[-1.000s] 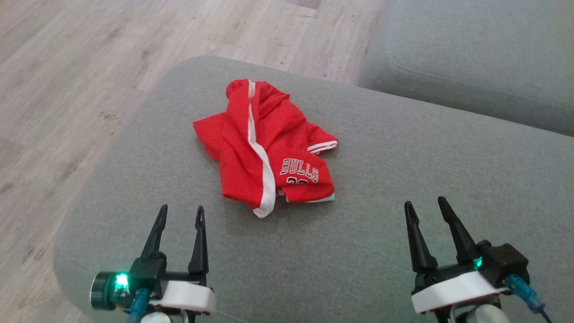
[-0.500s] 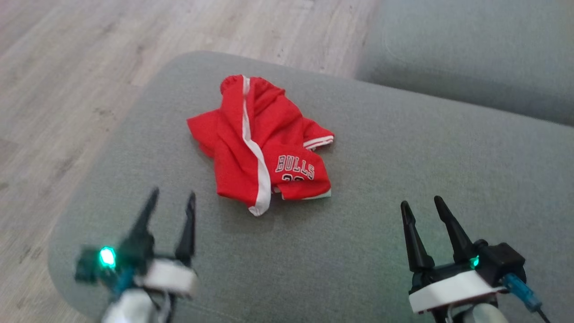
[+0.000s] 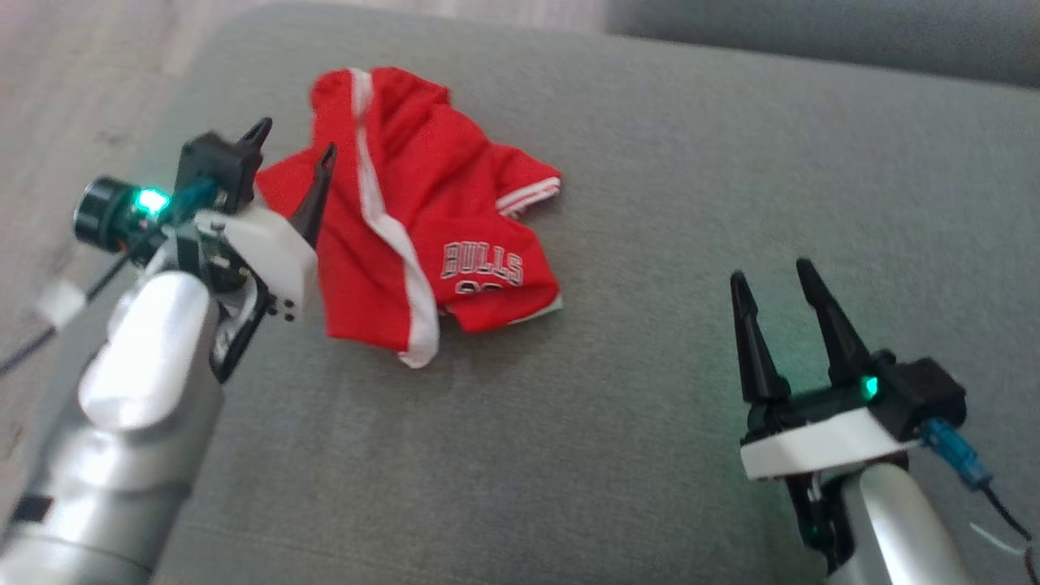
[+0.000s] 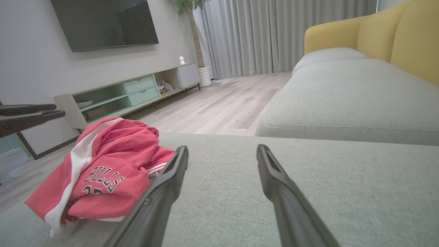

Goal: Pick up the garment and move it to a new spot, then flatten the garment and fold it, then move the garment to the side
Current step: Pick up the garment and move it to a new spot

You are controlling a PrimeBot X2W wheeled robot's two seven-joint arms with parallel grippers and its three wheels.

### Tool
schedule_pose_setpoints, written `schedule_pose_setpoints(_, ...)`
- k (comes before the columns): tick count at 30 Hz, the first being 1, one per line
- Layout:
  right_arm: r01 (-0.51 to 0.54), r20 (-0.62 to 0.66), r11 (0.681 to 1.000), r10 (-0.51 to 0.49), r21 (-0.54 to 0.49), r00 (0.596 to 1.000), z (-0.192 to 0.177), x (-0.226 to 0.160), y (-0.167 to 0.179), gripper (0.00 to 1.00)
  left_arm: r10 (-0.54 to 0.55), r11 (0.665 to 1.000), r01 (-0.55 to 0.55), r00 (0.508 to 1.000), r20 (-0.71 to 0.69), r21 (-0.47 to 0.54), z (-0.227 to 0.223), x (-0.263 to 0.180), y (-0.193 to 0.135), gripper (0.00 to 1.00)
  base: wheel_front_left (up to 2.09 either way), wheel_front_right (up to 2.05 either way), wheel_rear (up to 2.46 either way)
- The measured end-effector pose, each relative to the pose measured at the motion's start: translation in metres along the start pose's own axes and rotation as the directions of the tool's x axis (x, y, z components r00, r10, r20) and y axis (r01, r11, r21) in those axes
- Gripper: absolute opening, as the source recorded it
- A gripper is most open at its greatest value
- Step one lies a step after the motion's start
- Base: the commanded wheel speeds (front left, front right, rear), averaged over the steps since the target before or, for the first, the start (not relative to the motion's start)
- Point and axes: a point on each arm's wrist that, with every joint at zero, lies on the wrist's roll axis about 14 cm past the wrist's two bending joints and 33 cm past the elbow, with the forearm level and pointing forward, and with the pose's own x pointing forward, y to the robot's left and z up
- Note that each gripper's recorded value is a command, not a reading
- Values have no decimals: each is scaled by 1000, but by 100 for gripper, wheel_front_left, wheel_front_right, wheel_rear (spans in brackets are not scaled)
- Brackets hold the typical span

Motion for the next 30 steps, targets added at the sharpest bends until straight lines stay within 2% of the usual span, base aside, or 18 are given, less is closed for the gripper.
schedule_pose_setpoints(6, 73, -5, 997, -73, 1, 997, -5, 1, -29, 100, -85, 995, 95, 977, -196, 44, -28, 31, -14, 100, 0, 0, 0)
schedule_pose_setpoints(15, 127, -22, 992, -127, -6, 992, -11, -7, -48, 100, -87, 995, 95, 947, -308, 9, -55, 48, -13, 100, 0, 0, 0)
schedule_pose_setpoints(16, 130, -22, 992, -130, -7, 991, -11, -8, -49, 100, -90, 996, 94, 944, -317, -2, -58, 48, -14, 88, 0, 0, 0)
schedule_pose_setpoints(17, 132, -21, 991, -132, -7, 991, -10, -8, -50, 100, -95, 995, 98, 941, -325, -7, -60, 48, -16, 0, 0, 0, 0)
schedule_pose_setpoints(19, 135, -18, 991, -135, -9, 991, -9, -9, -51, 100, -104, 994, 106, 938, -330, -12, -63, 47, -19, 0, 0, 0, 0)
schedule_pose_setpoints(23, 133, -7, 991, -133, -14, 991, -4, -9, -49, 100, -98, 995, 93, 961, -258, -33, -48, 47, -16, 0, 0, 0, 0)
schedule_pose_setpoints(26, 130, 5, 991, -130, -20, 991, 2, -10, -47, 100, -84, 996, 78, 987, -136, -52, -17, 48, -10, 0, 0, 0, 0)
schedule_pose_setpoints(30, 126, 35, 992, -125, -29, 992, 15, -12, -43, 100, -67, 982, 83, 993, 101, -167, 47, 42, -7, 0, 0, 0, 0)
